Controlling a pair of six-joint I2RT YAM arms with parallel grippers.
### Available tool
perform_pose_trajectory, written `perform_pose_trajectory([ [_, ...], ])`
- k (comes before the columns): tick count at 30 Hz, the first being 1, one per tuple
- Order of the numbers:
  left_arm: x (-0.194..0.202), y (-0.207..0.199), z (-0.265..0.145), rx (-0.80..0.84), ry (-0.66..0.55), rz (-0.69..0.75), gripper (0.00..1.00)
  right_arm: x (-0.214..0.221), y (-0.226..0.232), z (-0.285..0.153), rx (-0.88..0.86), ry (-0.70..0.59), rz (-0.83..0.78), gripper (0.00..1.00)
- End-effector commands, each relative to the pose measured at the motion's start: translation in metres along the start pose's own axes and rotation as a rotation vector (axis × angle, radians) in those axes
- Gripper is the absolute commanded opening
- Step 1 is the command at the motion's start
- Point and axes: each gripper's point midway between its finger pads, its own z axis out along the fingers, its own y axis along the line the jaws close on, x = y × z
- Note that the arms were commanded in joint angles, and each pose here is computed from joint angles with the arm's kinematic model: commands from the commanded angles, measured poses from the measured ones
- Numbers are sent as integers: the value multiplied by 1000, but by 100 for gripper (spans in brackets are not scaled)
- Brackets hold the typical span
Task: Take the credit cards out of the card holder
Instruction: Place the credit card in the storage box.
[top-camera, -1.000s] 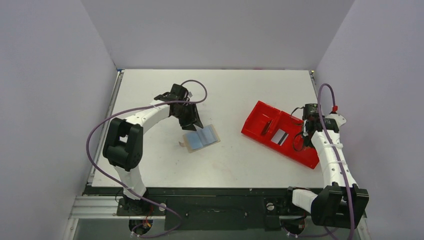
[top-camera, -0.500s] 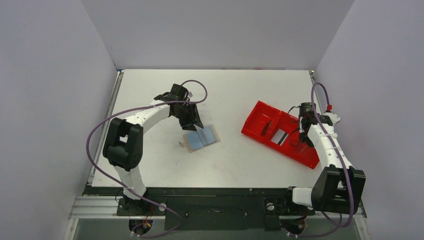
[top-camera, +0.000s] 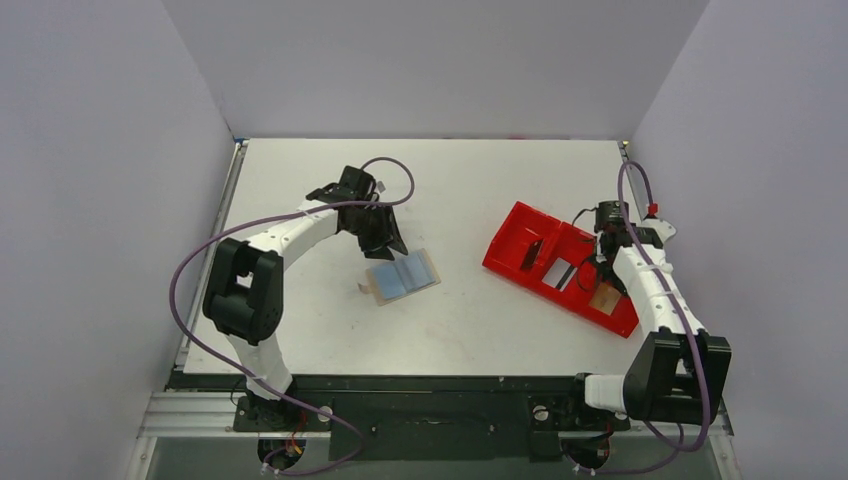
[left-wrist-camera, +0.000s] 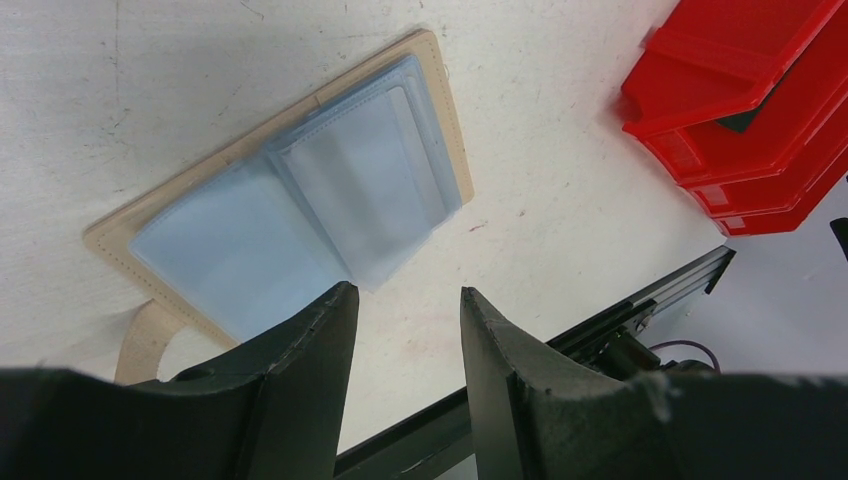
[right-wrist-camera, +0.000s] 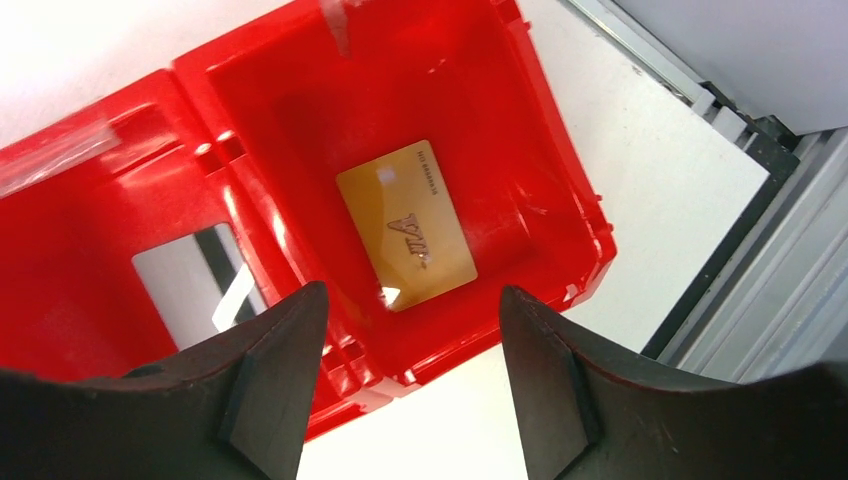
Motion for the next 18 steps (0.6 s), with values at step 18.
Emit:
perform_pose_trajectory([
  [18,-1,5,-35,-45,-180,17,40,17,157,-155,-628,-200,-227,65],
])
